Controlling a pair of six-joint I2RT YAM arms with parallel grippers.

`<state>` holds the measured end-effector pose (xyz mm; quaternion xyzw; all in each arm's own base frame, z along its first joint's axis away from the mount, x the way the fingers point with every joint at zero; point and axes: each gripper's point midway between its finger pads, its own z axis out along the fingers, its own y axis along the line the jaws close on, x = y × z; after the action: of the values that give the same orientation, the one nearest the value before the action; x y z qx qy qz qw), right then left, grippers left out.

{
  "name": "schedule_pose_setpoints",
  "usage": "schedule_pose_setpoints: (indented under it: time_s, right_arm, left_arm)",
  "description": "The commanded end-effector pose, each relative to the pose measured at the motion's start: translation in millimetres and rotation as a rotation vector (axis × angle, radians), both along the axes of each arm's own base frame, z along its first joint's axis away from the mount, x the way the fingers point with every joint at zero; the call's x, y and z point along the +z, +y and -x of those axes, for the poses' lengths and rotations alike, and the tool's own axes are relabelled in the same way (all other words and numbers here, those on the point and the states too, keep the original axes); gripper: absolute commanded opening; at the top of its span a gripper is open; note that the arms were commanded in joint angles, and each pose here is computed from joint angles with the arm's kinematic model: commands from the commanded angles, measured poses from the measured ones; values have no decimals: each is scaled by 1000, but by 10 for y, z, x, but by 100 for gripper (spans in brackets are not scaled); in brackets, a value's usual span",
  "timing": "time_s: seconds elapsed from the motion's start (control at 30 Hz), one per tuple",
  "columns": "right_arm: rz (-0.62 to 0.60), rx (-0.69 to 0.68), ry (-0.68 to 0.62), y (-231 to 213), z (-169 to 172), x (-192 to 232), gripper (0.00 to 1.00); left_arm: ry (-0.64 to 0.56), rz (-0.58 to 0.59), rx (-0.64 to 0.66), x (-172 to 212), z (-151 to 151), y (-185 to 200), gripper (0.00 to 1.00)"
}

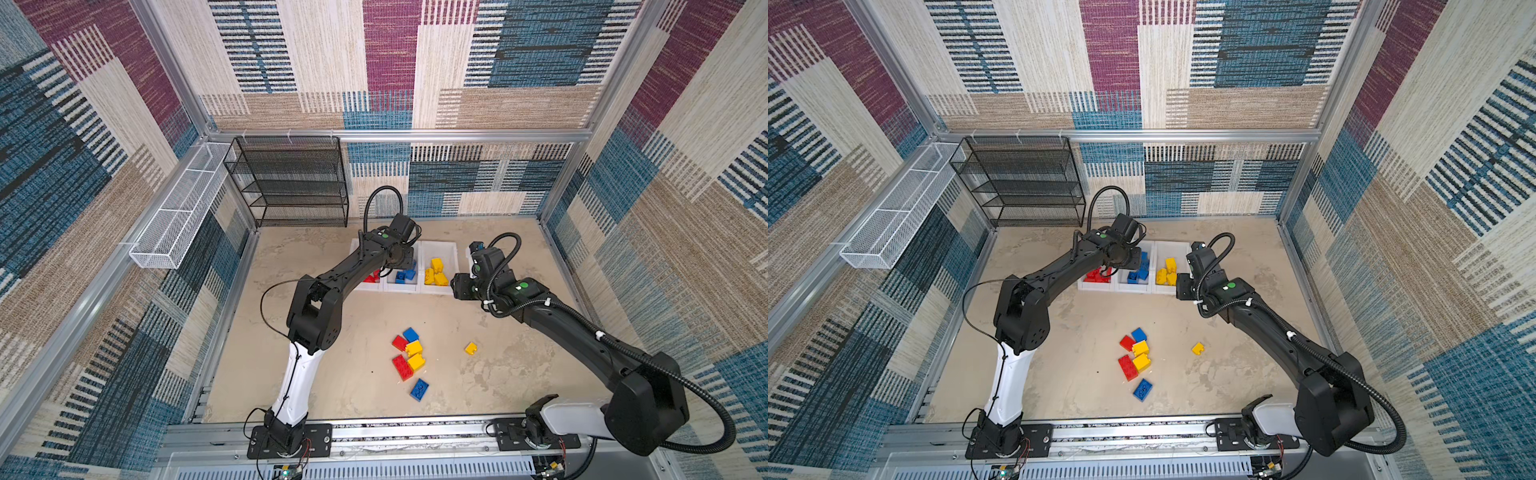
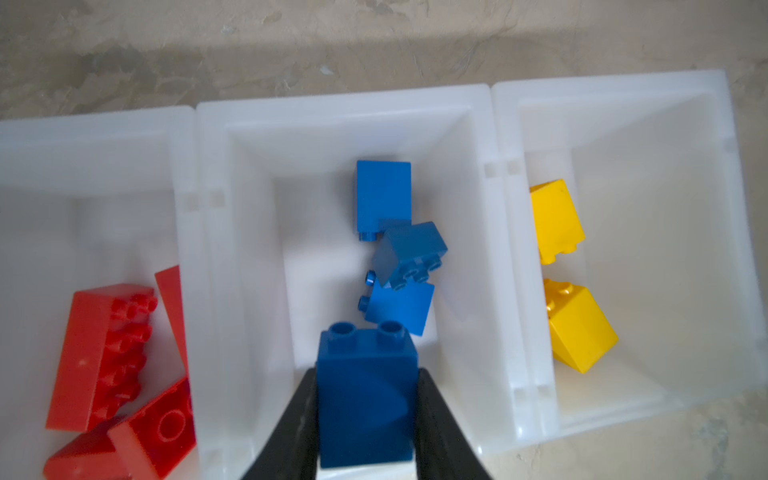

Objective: Sort the legos into containers by color
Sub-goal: 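Carry the blue brick into the middle bin and release it, then grasp a yellow brick at the pile with the right gripper while the left withdraws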

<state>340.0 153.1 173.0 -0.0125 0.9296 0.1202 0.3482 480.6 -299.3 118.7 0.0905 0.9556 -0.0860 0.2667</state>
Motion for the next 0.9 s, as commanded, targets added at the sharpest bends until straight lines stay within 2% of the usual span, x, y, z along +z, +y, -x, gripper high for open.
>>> schedule_pose_setpoints:
  time_s: [0.0, 0.13, 0.27, 0.57, 0.73, 0.87]
  right_arm:
    - [-16, -4, 4, -2, 45, 9, 59]
    - [-15, -7, 14, -13, 69, -36, 62]
    - [-19, -2, 25, 6, 72, -81, 63]
    - [-28, 0, 48, 29, 83, -181, 62]
    - [-40, 15, 83, 73, 107, -298, 62]
    - [-57, 47, 118, 156, 158, -382, 60]
  left_arm:
    - [11, -32, -28, 2, -10, 30, 41]
    - [15, -38, -29, -7, 9, 55, 51]
    - [16, -29, -26, 57, 68, 82, 56]
    - [-25, 33, -26, 375, 313, 190, 57]
    - [-47, 61, -6, 432, 601, 385, 57]
    - [-32, 50, 30, 339, 895, 634, 58]
